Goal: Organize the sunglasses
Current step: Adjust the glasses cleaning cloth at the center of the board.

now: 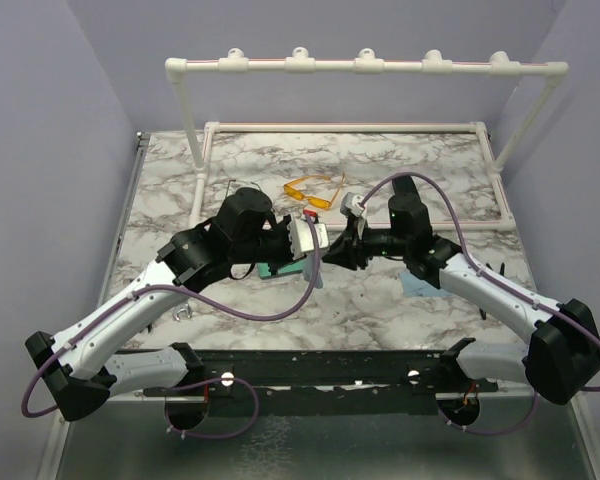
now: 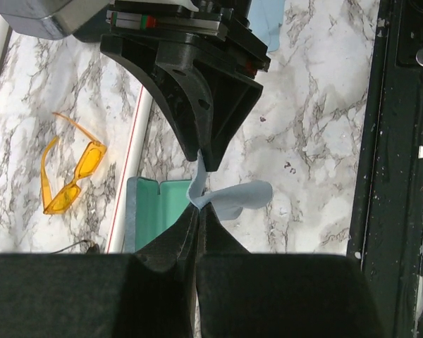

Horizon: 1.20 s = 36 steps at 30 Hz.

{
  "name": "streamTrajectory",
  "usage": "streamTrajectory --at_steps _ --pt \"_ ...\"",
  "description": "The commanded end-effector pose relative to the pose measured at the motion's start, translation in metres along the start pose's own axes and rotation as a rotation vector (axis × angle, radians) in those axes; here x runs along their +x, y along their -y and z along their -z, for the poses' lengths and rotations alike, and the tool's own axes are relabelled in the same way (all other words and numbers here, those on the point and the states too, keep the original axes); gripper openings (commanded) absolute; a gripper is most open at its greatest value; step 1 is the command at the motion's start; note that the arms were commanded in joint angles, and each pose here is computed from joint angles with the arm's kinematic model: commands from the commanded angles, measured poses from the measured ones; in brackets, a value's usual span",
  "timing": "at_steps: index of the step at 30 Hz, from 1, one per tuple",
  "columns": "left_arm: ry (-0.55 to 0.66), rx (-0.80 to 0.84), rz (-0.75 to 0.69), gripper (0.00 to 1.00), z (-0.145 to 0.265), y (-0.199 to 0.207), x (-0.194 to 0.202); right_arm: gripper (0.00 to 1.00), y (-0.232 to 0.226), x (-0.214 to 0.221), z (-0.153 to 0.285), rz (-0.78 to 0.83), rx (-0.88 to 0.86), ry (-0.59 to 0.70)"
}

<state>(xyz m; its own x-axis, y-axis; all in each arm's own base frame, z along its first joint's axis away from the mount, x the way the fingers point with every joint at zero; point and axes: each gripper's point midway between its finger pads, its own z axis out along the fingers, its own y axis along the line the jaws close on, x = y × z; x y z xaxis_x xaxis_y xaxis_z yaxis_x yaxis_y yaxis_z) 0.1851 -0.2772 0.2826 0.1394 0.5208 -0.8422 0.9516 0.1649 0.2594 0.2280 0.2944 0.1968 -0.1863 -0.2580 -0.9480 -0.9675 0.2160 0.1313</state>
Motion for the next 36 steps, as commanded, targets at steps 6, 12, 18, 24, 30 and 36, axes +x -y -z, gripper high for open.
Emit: streamTrajectory --at_steps 6,12,18,24,30,36 --pt "-0.016 -0.022 0.009 0.00 0.003 -0.005 -0.003 0.09 0.005 0.004 0.000 0.005 0.046 -0.010" --pt "-0.140 -0.107 0.065 0.00 -0.004 -0.013 0.036 0.01 0.015 0.011 0.006 -0.073 0.131 -0.076" --pt "-0.204 -0.127 0.058 0.00 -0.026 -0.015 0.069 0.01 0.016 0.045 0.010 -0.192 0.202 -0.183" --pt "-0.263 -0.113 0.070 0.00 -0.049 -0.014 0.094 0.01 0.012 0.075 0.020 -0.342 0.292 -0.254" --pt "-0.280 -0.139 0.049 0.00 -0.066 -0.014 0.116 0.01 0.018 0.098 0.026 -0.425 0.363 -0.374" --pt "-0.249 -0.186 0.000 0.00 -0.073 -0.026 0.112 0.01 0.032 0.085 0.040 -0.407 0.452 -0.456"
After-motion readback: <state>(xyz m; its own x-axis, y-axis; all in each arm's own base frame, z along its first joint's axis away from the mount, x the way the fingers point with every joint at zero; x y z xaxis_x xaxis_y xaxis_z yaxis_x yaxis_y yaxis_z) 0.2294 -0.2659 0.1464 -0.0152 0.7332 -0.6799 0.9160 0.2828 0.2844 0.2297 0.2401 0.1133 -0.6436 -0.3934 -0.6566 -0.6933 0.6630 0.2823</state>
